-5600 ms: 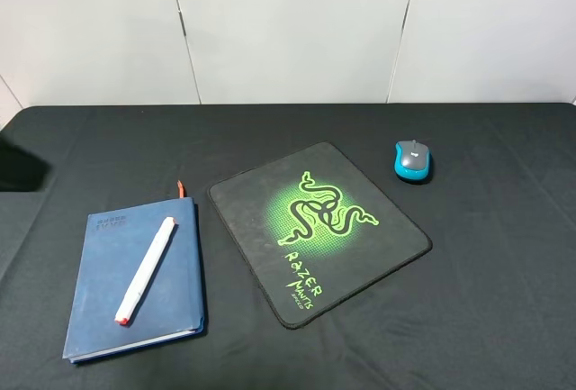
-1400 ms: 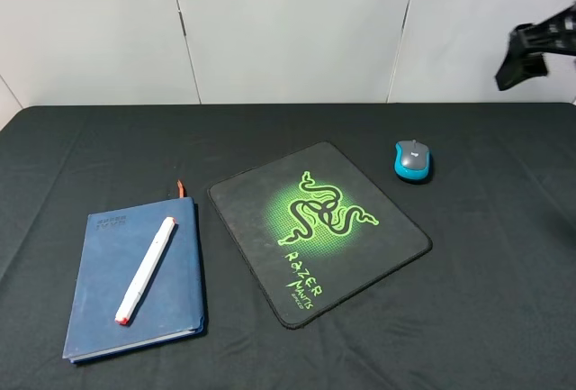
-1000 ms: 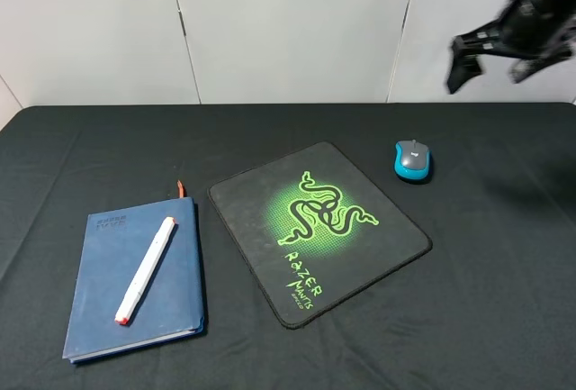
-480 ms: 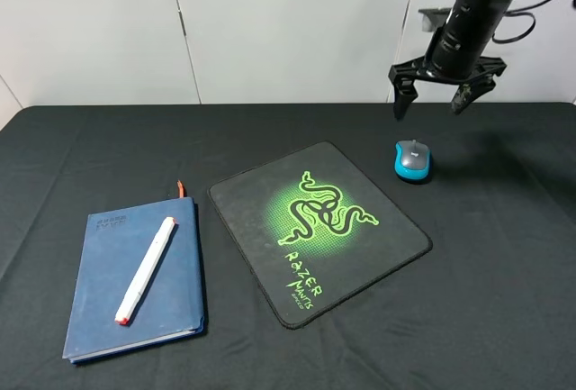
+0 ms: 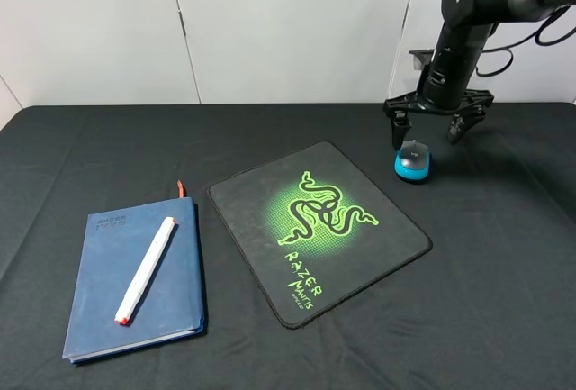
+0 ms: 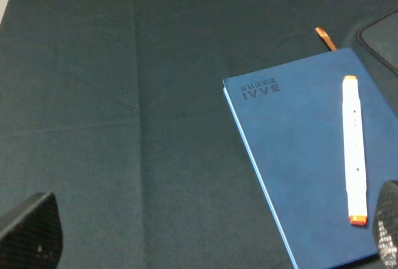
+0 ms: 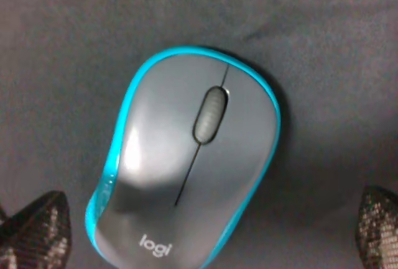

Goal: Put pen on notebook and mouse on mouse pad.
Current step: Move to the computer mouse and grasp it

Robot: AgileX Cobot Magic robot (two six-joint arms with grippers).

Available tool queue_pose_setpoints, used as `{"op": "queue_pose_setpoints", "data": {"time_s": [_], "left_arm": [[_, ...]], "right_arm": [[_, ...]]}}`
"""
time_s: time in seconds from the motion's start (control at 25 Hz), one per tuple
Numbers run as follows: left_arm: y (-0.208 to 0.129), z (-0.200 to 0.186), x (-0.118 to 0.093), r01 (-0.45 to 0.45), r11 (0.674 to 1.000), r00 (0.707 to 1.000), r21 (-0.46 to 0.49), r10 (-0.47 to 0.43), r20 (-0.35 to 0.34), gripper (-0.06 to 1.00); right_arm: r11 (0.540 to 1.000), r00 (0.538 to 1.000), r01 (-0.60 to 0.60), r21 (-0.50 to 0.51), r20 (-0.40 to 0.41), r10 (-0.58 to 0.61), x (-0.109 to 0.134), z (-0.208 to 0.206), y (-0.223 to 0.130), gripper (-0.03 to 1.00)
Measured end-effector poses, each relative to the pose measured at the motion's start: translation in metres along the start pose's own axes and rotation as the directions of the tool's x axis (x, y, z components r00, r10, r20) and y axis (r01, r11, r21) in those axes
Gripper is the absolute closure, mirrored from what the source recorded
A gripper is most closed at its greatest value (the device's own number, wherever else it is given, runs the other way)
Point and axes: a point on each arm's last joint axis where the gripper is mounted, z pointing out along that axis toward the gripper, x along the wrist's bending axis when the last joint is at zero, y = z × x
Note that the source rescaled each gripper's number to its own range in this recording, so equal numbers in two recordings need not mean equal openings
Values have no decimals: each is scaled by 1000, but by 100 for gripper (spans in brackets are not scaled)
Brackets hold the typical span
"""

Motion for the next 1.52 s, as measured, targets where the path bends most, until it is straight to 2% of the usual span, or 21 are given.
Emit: {"op": "queue_pose_setpoints", "data": {"time_s": [0.44, 0.88, 0.92, 0.96, 1.04, 1.08, 1.16, 1.52], "left_arm": [[0, 0, 0, 0, 1000, 1000, -1, 0, 0, -6], [0, 0, 0, 0, 1000, 1000, -1, 0, 0, -6], [0, 0, 0, 0, 1000, 1000, -1, 0, 0, -6], [0, 0, 0, 0, 1000, 1000, -1, 0, 0, -6], [0, 0, 0, 0, 1000, 1000, -1, 0, 0, -6], [0, 0, 0, 0, 1000, 1000, -1, 0, 0, -6], [0, 0, 0, 0, 1000, 1000, -1, 0, 0, -6], [0, 0, 0, 0, 1000, 1000, -1, 0, 0, -6]], "right_arm": [[998, 1000, -9, 55, -5, 10, 1, 32, -1, -3], [998, 1000, -9, 61, -4, 9, 1, 40, -1, -2], [998, 1000, -9, 61, -4, 9, 1, 40, -1, 8], [998, 1000, -9, 60, -4, 9, 1, 40, -1, 24], [998, 1000, -10, 60, -5, 10, 1, 40, -1, 67], [998, 1000, -9, 59, -4, 9, 0, 40, -1, 94], [999, 1000, -9, 52, -4, 9, 1, 40, 0, 97], [999, 1000, -8, 51, -3, 8, 0, 40, 0, 97]]}}
